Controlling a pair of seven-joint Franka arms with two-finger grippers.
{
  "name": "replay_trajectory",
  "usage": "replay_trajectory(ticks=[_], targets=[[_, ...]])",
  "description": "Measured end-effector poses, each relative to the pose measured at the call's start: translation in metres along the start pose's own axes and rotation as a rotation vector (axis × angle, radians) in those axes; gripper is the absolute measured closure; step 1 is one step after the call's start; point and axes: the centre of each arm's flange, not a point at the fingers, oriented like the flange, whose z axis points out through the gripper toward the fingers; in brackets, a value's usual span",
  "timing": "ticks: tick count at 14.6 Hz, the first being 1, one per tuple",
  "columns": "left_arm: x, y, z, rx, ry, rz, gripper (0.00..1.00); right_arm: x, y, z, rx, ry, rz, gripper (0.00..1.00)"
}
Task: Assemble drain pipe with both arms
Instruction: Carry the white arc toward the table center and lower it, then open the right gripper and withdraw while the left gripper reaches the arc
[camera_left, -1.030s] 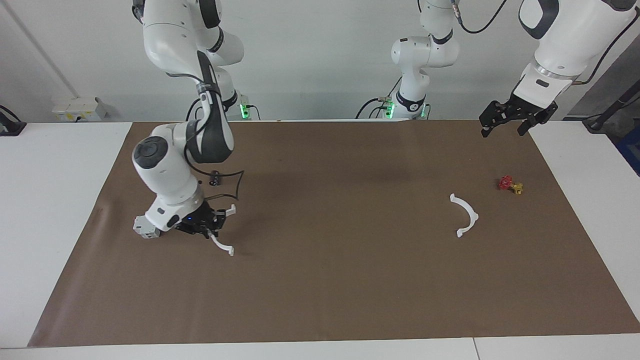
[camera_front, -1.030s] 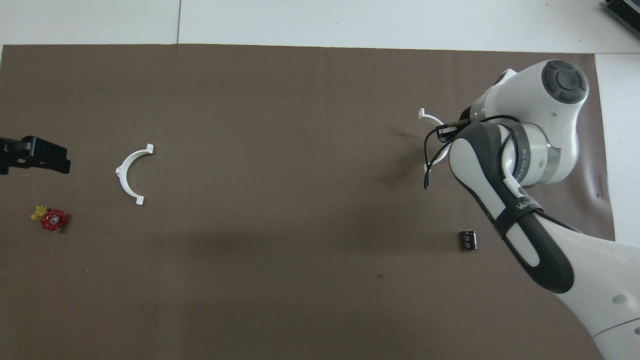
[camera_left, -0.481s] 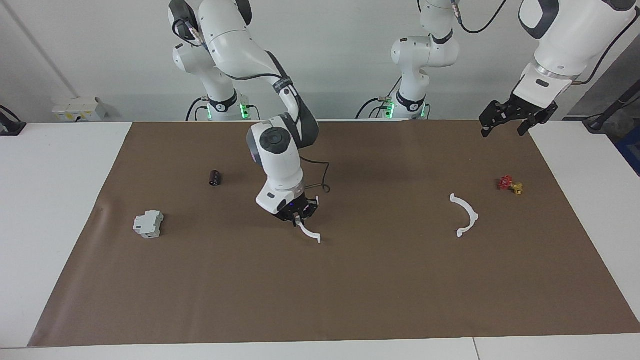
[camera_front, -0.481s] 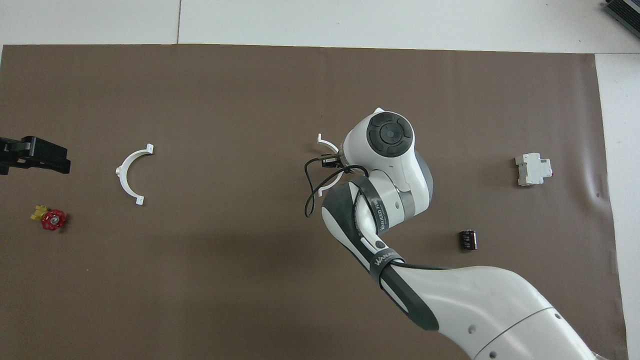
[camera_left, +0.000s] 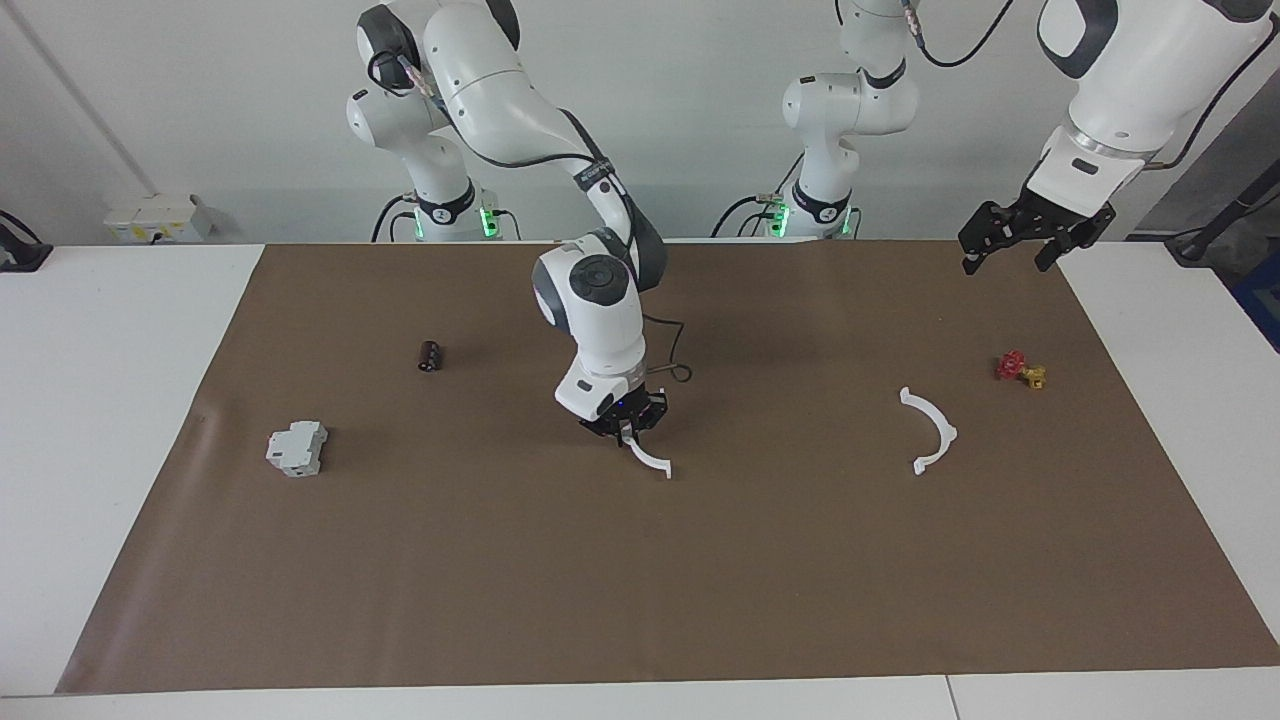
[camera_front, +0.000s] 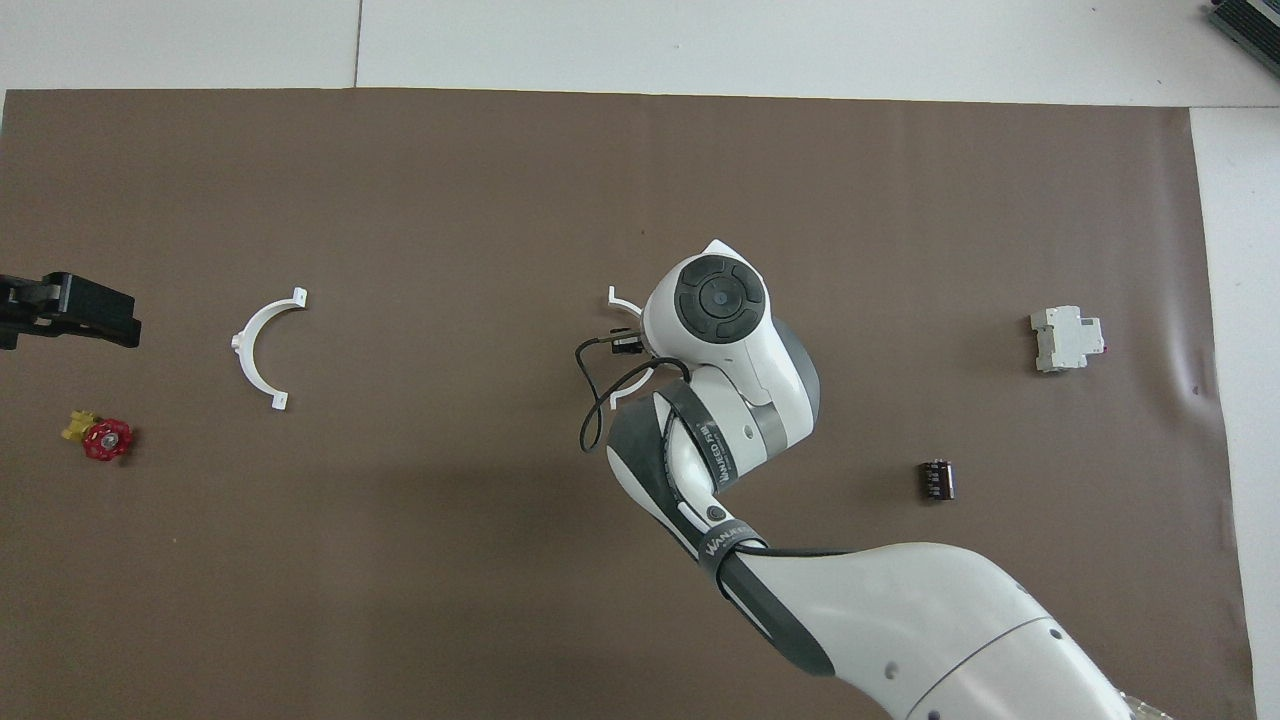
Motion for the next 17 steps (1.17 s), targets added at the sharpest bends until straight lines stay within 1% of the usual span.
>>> replay_trajectory(ticks=[10,11,14,16,17], targets=[[0.000,0.000,0.000,0.000,0.000,0.000,0.00,-0.001,-0.001,0.004,-0.027,0.011,-0.028,0.79],[0.000,0.000,0.000,0.000,0.000,0.000,0.00,-0.001,-0.002,0.003,-0.027,0.011,-0.028,0.72],[0.000,0.000,0.000,0.000,0.000,0.000,0.00,0.003,-0.003,-0.005,-0.021,0.025,-0.027,0.43],[0.001,0.000,-0.001,0.000,0.009,0.000,0.00,0.011,0.004,-0.039,-0.017,0.040,-0.001,0.18],[0.003,-0.001,0.000,0.000,0.023,-0.001,0.00,0.016,0.015,-0.063,-0.018,0.044,0.022,0.08]])
